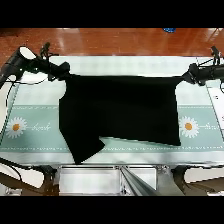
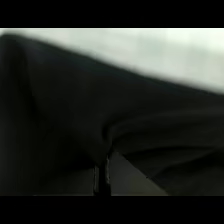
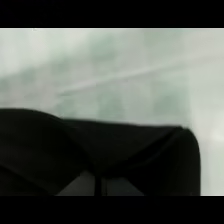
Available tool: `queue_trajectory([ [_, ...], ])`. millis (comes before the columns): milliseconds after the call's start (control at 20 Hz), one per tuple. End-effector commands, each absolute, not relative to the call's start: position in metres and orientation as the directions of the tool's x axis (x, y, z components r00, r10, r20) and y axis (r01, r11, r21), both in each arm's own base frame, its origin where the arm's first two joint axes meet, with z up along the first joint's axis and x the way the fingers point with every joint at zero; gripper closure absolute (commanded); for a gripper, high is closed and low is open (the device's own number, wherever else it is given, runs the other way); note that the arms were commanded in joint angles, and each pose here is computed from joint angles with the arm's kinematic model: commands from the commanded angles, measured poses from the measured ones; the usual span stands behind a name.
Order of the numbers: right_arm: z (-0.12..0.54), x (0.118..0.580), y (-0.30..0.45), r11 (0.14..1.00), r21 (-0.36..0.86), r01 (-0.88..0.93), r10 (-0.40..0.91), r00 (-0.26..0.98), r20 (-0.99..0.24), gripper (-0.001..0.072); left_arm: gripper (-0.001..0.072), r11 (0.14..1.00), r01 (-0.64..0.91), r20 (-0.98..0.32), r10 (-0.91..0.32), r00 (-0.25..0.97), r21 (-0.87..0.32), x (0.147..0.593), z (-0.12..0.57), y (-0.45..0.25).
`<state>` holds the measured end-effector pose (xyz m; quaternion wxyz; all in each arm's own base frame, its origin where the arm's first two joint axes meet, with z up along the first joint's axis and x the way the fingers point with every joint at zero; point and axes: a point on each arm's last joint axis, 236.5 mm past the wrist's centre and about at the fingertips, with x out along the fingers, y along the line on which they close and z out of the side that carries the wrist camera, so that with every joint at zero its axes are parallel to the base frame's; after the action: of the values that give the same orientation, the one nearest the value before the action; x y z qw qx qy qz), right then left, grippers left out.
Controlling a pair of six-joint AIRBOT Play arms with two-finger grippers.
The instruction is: Fold the shirts.
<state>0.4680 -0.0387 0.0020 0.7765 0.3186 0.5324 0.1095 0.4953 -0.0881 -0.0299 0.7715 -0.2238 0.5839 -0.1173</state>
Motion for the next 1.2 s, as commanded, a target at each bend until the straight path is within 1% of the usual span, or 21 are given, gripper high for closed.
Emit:
queue_trajectory([
  [0, -0.027, 0.423, -0.033, 0.838, 0.524, 0.156, 0.493, 0.198, -0.847, 0.0682, 0.0691, 0.928, 0.038, -0.928, -0.371, 0.024, -0.370, 0.432, -0.062, -0.069],
  [100, -0.045, 0.411, -0.025, 0.860, 0.486, 0.152, 0.468, 0.140, -0.872, 0.0682, 0.0690, 0.928, 0.017, -0.928, -0.372, -0.033, -0.373, 0.413, -0.082, -0.073],
  [200, -0.059, 0.409, -0.019, 0.863, 0.477, 0.169, 0.458, 0.137, -0.878, 0.0682, 0.0691, 0.930, 0.010, -0.928, -0.367, -0.065, -0.369, 0.398, -0.102, -0.080],
  [300, -0.071, 0.410, -0.020, 0.853, 0.468, 0.231, 0.443, 0.152, -0.884, 0.0680, 0.0690, 0.931, 0.009, -0.928, -0.364, -0.080, -0.366, 0.391, -0.111, -0.085],
  [350, -0.072, 0.411, -0.022, 0.847, 0.462, 0.264, 0.434, 0.158, -0.887, 0.0596, 0.0686, 0.931, 0.010, -0.928, -0.364, -0.081, -0.366, 0.391, -0.111, -0.086],
  [400, -0.072, 0.412, -0.023, 0.840, 0.460, 0.289, 0.430, 0.162, -0.888, 0.0389, 0.0609, 0.931, -0.009, -0.928, -0.365, -0.081, -0.365, 0.390, -0.110, -0.086],
  [450, -0.071, 0.410, -0.023, 0.841, 0.455, 0.293, 0.427, 0.157, -0.890, 0.0299, 0.0393, 0.929, -0.013, -0.924, -0.368, -0.103, -0.369, 0.386, -0.107, -0.085],
  [500, -0.070, 0.406, -0.026, 0.847, 0.440, 0.298, 0.416, 0.142, -0.898, 0.0298, 0.0205, 0.926, 0.015, -0.918, -0.372, -0.135, -0.378, 0.380, -0.101, -0.083],
  [600, -0.060, 0.394, -0.038, 0.863, 0.402, 0.307, 0.384, 0.120, -0.916, 0.0299, 0.0201, 0.918, 0.036, -0.907, -0.382, -0.174, -0.394, 0.372, -0.084, -0.073],
  [650, -0.053, 0.387, -0.047, 0.870, 0.383, 0.309, 0.366, 0.115, -0.924, 0.0299, 0.0202, 0.917, 0.026, -0.906, -0.389, -0.165, -0.398, 0.370, -0.074, -0.062],
  [750, -0.037, 0.369, -0.071, 0.883, 0.333, 0.330, 0.314, 0.112, -0.943, 0.0299, 0.0202, 0.918, -0.020, -0.913, -0.395, -0.102, -0.395, 0.370, -0.051, -0.037],
  [850, -0.028, 0.355, -0.088, 0.869, 0.325, 0.374, 0.277, 0.178, -0.944, 0.0299, 0.0202, 0.919, -0.085, -0.922, -0.387, -0.005, -0.386, 0.363, -0.030, -0.006],
  [950, -0.035, 0.340, -0.084, 0.836, 0.353, 0.420, 0.261, 0.263, -0.929, 0.0299, 0.0201, 0.910, -0.170, -0.925, -0.372, 0.075, -0.379, 0.343, -0.024, 0.019],
  [1000, -0.042, 0.331, -0.072, 0.819, 0.384, 0.428, 0.274, 0.296, -0.915, 0.0300, 0.0201, 0.896, -0.222, -0.923, -0.370, 0.105, -0.385, 0.326, -0.026, 0.028],
  [1050, -0.049, 0.323, -0.054, 0.798, 0.432, 0.420, 0.306, 0.336, -0.891, 0.0300, 0.0201, 0.872, -0.275, -0.915, -0.383, 0.130, -0.404, 0.309, -0.032, 0.030],
  [1150, -0.057, 0.307, -0.016, 0.742, 0.545, 0.390, 0.390, 0.410, -0.825, 0.0300, 0.0201, 0.792, -0.370, -0.874, -0.453, 0.176, -0.485, 0.277, -0.046, 0.015],
])
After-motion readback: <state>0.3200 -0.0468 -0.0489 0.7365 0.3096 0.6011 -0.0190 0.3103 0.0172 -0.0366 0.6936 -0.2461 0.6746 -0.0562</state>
